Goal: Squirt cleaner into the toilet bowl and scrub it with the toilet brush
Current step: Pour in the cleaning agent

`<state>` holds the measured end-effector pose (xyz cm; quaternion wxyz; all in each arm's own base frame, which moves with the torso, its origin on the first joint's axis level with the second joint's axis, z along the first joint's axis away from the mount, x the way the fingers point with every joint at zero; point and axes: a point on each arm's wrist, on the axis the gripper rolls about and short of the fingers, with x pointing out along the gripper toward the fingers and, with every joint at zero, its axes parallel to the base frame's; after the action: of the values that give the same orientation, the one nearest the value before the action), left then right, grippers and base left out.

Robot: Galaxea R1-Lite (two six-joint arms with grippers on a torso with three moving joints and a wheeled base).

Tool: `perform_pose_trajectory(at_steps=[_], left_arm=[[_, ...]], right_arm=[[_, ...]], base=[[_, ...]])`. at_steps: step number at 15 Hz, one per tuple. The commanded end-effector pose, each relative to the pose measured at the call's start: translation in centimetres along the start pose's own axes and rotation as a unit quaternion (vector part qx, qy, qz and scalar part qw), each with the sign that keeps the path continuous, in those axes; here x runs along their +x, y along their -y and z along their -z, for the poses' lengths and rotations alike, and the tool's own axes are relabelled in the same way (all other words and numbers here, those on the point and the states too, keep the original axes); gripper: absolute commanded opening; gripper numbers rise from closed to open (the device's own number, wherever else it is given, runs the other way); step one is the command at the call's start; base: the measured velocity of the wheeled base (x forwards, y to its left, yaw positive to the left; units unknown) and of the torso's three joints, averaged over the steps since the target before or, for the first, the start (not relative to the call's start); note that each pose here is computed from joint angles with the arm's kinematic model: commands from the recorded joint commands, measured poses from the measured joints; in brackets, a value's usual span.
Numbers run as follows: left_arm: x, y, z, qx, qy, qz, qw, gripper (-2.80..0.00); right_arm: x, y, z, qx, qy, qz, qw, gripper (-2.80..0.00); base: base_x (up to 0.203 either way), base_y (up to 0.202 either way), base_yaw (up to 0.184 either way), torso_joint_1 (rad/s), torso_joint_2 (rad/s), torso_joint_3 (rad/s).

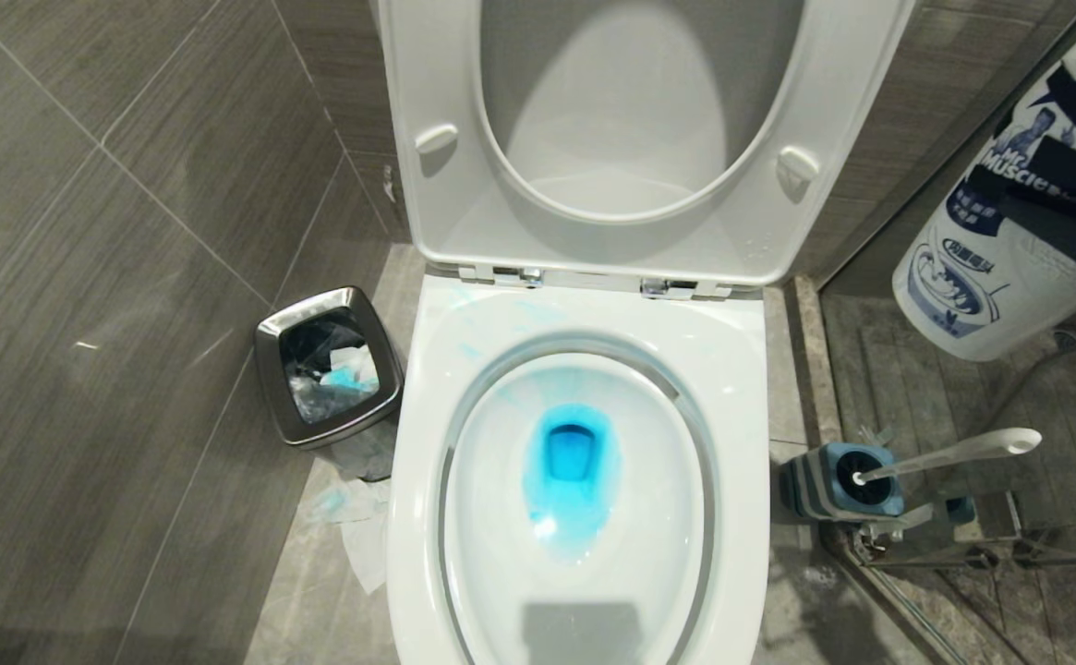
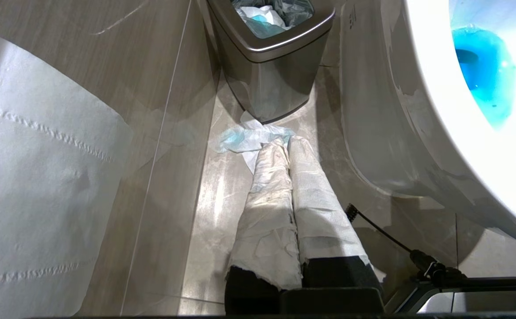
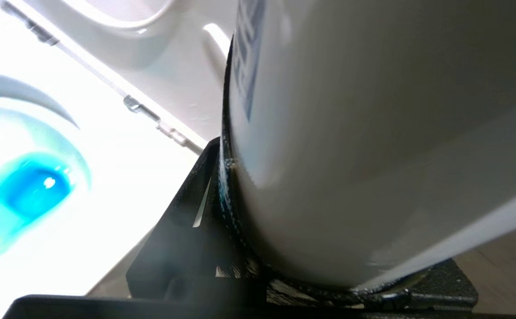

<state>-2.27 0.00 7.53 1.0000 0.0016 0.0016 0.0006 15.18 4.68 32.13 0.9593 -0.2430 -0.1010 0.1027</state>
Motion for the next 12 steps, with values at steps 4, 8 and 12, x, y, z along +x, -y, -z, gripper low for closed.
perform_pose_trajectory(at_steps=[4,8,12], left_arm=[[0.0,0.0,0.0,0.000,-0.001,0.000,1.0000,-2.80],[0.0,0.0,0.0,0.000,-0.001,0.000,1.0000,-2.80],[0.0,0.0,0.0,0.000,-0.001,0.000,1.0000,-2.80]], right_arm=[[3.0,-2.3,0.8,-0.012,-0.026,-0.042,0.999,-2.80],[4.0,-2.5,0.4,-0.066,-0.032,-0.030,0.997,-2.80],[4.4,-3.2,-0.1,-0.117,-0.021,-0.046,0.992,-2.80]], base=[[0.000,0.000,0.000,0.000,0.00,0.000],[0.000,0.000,0.000,0.000,0.00,0.000],[0.000,0.000,0.000,0.000,0.00,0.000]])
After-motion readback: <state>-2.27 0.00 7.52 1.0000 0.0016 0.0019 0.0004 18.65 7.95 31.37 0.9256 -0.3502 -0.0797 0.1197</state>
